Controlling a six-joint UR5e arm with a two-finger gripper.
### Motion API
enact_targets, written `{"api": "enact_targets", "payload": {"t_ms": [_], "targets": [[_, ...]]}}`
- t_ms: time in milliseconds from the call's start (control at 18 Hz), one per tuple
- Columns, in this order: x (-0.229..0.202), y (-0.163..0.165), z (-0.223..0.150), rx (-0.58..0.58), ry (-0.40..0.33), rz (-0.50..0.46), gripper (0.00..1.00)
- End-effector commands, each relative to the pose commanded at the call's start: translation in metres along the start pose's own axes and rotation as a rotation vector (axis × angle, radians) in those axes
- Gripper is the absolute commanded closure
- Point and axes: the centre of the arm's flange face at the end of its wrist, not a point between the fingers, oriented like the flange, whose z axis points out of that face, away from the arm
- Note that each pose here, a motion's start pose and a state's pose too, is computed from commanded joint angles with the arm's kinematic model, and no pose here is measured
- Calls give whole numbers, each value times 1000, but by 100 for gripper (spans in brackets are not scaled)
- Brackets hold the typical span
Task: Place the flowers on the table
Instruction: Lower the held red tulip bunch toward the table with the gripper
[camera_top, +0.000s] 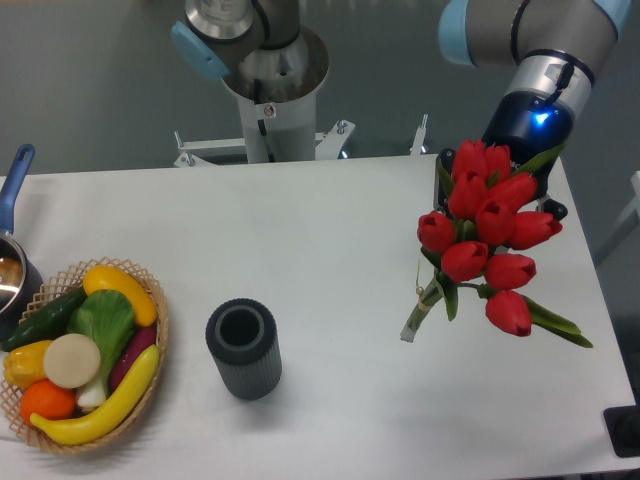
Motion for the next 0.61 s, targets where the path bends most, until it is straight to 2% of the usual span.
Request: {"api": "enact_targets", "payload": {"t_ms": [222, 611], "targets": [[7, -10, -4, 2, -6, 13, 58], [11, -6, -1, -8, -7, 15, 58]]}}
